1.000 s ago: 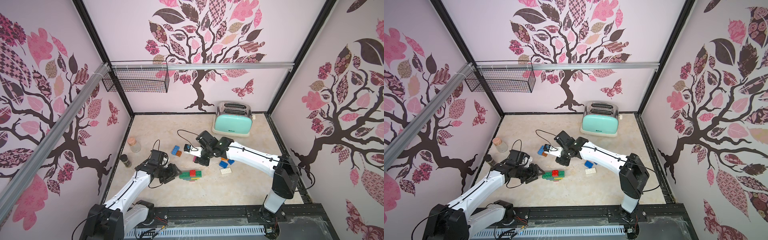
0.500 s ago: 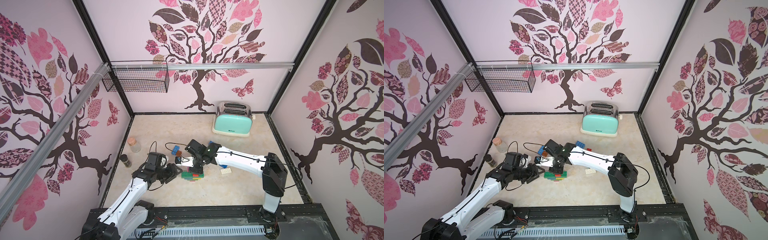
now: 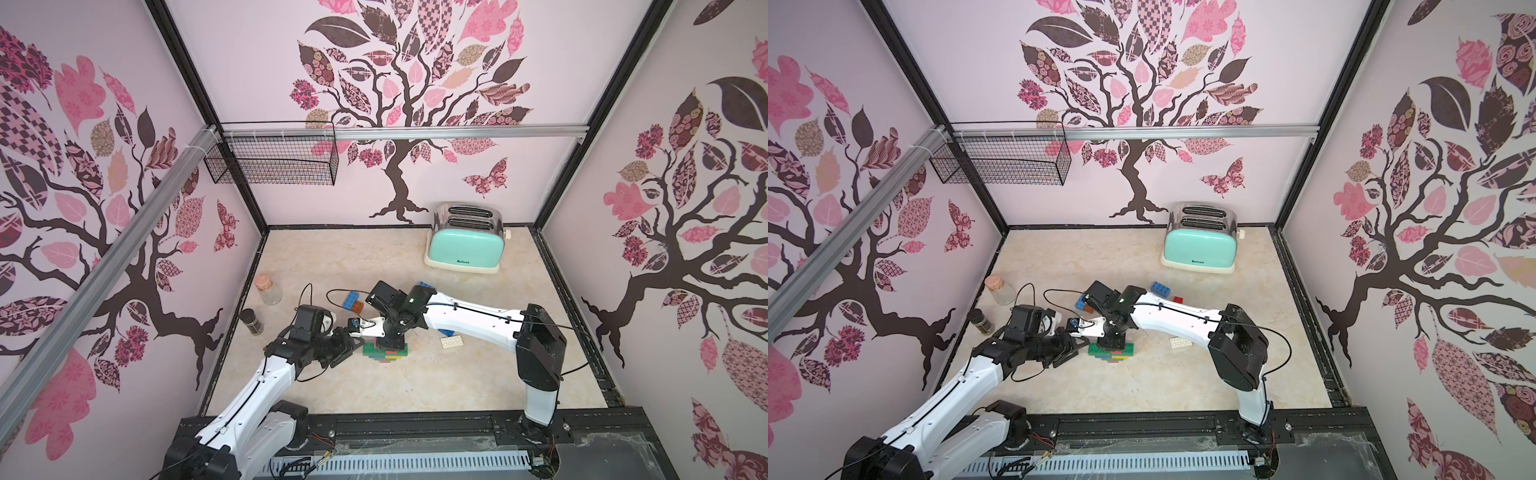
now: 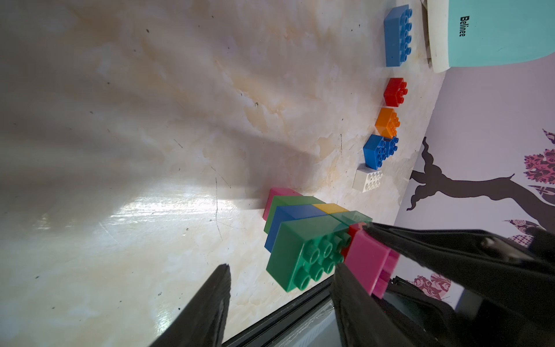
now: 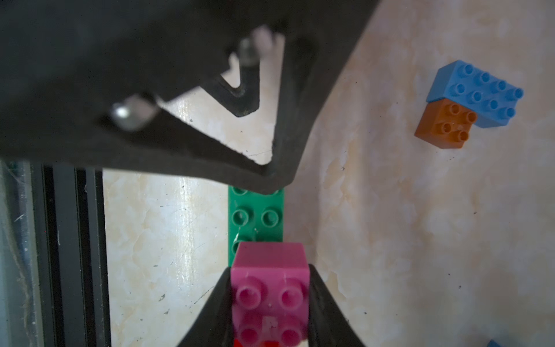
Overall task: Assemble a heart with lego
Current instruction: Assemble the lego brick with the lego brick.
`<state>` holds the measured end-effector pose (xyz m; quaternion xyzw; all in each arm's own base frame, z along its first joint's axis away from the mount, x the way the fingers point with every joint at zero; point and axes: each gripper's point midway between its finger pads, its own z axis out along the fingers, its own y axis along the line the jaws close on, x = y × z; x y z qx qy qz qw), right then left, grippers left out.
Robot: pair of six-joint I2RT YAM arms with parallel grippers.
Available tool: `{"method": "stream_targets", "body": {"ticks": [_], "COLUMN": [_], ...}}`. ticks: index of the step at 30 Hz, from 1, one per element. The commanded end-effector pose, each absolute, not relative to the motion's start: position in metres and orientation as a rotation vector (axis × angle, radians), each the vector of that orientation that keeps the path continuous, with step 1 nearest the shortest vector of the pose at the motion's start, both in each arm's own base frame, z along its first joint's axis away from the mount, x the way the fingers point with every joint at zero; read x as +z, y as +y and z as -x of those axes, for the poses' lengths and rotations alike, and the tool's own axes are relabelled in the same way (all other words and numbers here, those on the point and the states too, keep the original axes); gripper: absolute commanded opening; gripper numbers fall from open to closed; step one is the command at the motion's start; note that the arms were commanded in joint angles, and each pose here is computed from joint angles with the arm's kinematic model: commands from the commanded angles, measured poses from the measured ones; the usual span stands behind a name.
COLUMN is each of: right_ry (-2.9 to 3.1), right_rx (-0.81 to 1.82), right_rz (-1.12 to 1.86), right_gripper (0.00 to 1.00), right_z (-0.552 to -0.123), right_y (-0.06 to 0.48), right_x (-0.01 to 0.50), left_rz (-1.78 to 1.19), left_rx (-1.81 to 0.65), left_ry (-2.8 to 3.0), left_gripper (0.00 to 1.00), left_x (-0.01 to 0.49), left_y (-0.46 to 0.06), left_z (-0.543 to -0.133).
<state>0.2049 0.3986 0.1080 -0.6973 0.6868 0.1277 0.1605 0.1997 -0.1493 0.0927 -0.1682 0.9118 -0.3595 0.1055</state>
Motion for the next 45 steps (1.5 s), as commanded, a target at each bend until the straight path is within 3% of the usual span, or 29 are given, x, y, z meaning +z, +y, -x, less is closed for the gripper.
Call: {"method": "stream_targets", "body": {"ticks": [1,33,45], "right_ry": [1.980,2.069,2.184], "right_rx": [0.386,0.128,0.238], "right_rz": [2.025,2.084,2.241], "right_gripper": [0.32,0.32,0.30], "right_z": [-0.196,-0.204,-0.167], "right_y": [0.401,0.380,0.356], "right_x": [0.111,0.065,0.034], "left_rz": [0.496,0.544,0.593], "left_rx": [-1.050,-1.013,-1.003], "left_ry": [2.679,2.652,2.622], "left_gripper": [0.57,0.57,0.57], "left_x": [0.091,0.091,0.096], "left_y": [-0.148,-0.138,-0.128], "left_z": [-0.201,-0.203,-0.207]}}
